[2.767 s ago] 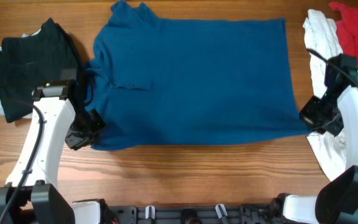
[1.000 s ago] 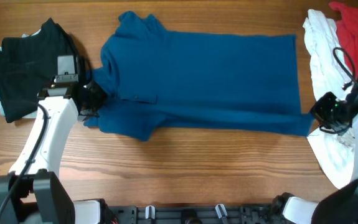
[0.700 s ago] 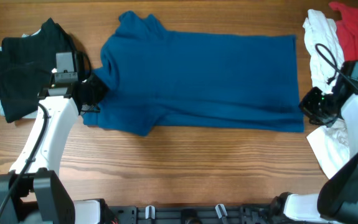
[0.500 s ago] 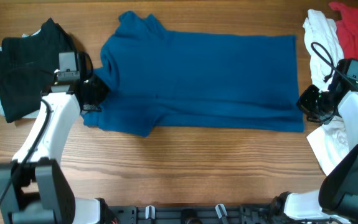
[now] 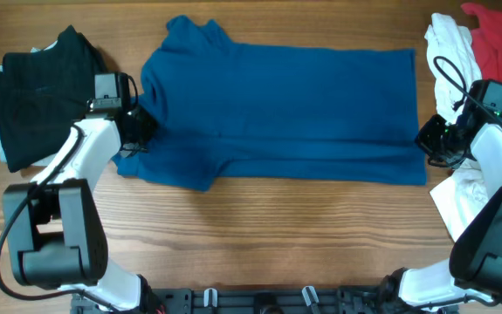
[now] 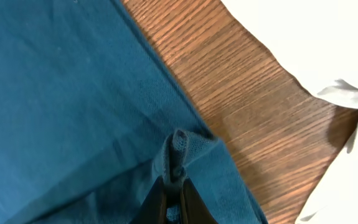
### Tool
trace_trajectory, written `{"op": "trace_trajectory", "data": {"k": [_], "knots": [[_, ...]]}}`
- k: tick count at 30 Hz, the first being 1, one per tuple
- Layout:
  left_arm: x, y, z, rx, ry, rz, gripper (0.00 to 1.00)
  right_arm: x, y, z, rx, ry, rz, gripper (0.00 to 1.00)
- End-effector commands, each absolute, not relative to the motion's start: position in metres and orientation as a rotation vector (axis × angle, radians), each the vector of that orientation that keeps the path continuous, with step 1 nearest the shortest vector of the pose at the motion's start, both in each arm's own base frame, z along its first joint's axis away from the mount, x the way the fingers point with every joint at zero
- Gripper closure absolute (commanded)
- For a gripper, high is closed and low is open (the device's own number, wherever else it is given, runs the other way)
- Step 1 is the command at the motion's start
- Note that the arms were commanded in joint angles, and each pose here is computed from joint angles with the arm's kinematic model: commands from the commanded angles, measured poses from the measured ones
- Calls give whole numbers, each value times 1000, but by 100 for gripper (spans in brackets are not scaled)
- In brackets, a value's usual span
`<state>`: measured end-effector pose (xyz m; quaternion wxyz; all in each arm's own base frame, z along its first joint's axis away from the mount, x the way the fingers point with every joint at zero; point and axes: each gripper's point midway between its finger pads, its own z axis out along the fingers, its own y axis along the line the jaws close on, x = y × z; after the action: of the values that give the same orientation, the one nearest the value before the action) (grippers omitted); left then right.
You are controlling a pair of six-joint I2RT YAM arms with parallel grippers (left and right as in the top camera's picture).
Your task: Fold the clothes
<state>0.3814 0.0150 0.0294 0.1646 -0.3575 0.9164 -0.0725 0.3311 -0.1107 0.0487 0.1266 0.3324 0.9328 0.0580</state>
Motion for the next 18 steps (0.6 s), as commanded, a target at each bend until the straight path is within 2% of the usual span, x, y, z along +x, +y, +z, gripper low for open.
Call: {"op": "trace_trajectory", "data": {"k": [1,18], "knots": [[386,24,27,-1044,2581,-174,94,334,-108,41,956,2729,145,96],[413,25,40,-998,2469,-221,90,359,-120,49,967,2607,85,96]]}}
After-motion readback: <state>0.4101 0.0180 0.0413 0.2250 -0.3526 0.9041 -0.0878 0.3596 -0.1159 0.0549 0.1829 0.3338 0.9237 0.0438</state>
